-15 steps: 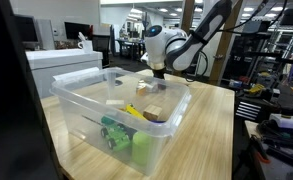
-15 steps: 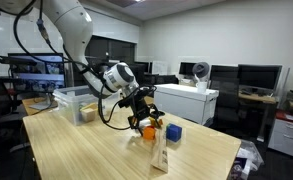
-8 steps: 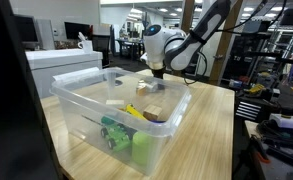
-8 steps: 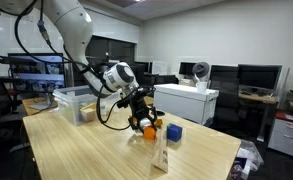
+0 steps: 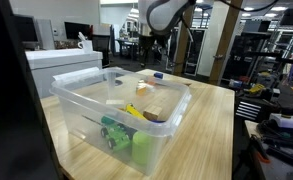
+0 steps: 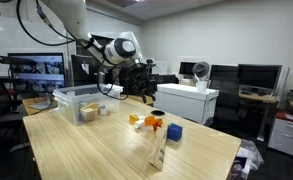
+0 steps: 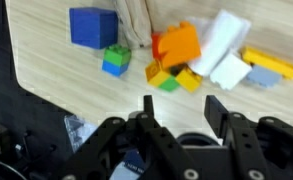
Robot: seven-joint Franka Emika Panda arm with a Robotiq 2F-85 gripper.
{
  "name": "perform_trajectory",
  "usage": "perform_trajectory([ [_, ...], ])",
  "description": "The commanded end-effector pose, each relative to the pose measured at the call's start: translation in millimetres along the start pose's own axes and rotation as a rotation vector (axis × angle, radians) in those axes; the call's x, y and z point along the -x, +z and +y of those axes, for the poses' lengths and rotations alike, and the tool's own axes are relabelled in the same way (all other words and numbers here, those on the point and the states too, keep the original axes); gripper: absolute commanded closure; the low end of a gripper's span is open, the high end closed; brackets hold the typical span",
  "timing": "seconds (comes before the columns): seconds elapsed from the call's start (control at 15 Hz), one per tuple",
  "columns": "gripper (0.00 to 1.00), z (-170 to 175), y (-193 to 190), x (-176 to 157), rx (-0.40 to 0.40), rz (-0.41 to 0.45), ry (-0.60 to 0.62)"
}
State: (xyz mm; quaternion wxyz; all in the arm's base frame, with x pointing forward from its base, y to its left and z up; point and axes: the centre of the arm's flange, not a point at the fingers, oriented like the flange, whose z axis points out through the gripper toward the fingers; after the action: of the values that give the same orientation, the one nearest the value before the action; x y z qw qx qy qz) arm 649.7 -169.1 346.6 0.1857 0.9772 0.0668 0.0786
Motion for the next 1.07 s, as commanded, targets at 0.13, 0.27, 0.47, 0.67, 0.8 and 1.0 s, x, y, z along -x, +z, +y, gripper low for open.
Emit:
perform_trajectory([
  [0.13,0.68,-30.8,-155.3,-28.0,-0.174,0.262,0.102],
  [0.27,0.68,-58.3,-196.8,-28.0,-0.228,0.331,0.095],
  [0.47,0.11,-58.4,-175.3,-18.2,-0.214,0.240,0.110],
  [0.67,0.00,-12.7,-90.3,27.2,-0.105,0.049,0.169],
  [0.8,0.00,5.1,-47.6,53.4,-0.059,-0.056,0.202],
  [1.0,0.00,17.8,29.1,95.3,-0.028,-0.218,0.214],
])
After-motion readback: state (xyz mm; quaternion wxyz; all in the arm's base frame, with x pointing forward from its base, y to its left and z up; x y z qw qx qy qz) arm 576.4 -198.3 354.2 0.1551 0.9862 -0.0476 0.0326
